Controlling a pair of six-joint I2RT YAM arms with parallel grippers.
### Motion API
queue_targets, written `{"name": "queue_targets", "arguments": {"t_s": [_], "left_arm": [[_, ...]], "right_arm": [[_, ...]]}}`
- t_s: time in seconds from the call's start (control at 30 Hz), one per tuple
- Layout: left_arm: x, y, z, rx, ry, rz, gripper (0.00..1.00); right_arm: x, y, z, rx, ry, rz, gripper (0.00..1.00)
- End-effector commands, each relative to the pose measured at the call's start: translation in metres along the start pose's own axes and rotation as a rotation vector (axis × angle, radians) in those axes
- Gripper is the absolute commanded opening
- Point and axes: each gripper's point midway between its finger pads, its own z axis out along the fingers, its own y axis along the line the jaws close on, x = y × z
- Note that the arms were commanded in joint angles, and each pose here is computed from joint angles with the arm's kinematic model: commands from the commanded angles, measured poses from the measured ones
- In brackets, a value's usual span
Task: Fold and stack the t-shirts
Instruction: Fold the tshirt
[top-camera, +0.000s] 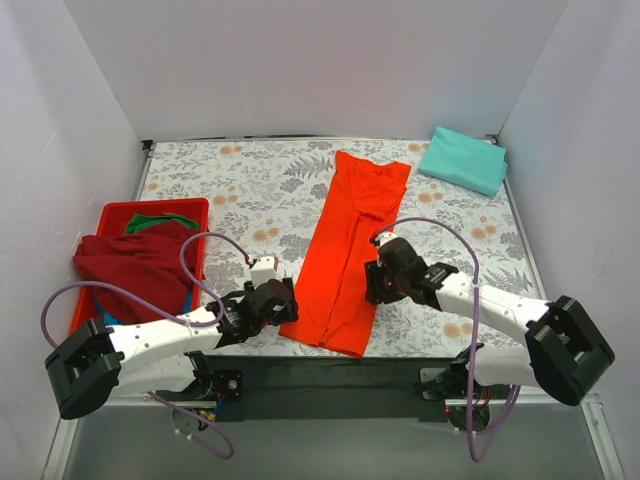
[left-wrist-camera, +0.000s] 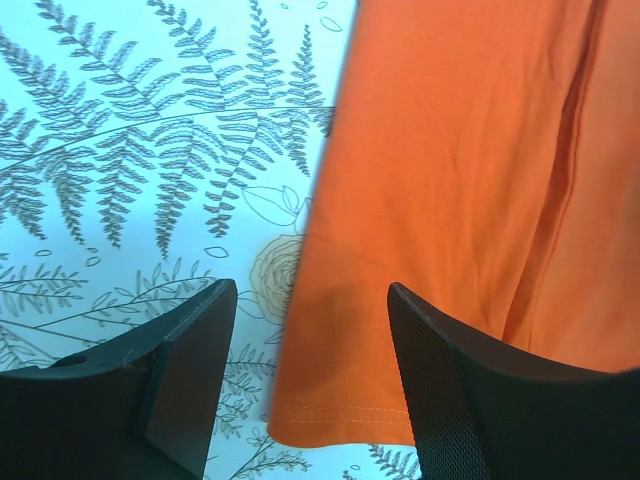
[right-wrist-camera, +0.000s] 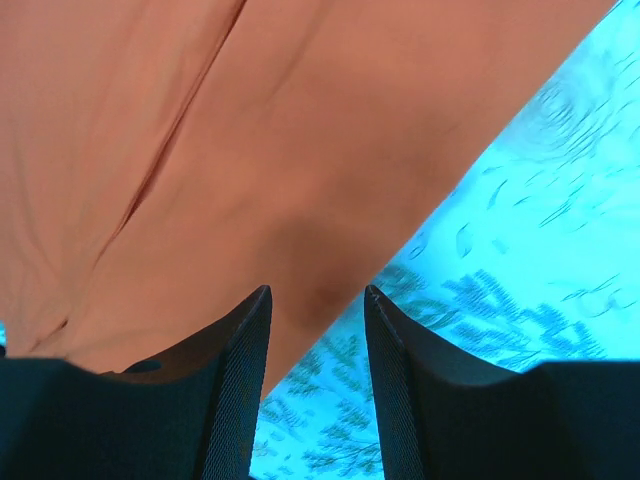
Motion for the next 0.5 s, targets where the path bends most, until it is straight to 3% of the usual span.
{"name": "queue_targets", "arguments": {"t_s": [0.0, 0.23, 0.47], "left_arm": [[-0.009, 0.011, -0.005, -0.030, -0.031, 0.017, 0.61], [0.002, 0.005, -0.003, 0.010, 0.021, 0.038, 0.60], [0.004, 0.002, -0.004, 0.031, 0.034, 0.046, 0.60]], "right_arm": [[0.007, 0.021, -0.012, 0.001, -0.071, 0.084, 0.49], [0.061, 0.063, -0.022, -0.063, 0.009, 0.076, 0.49], [0.090, 0.075, -0.026, 0.013, 0.082, 0.082, 0.49]]}}
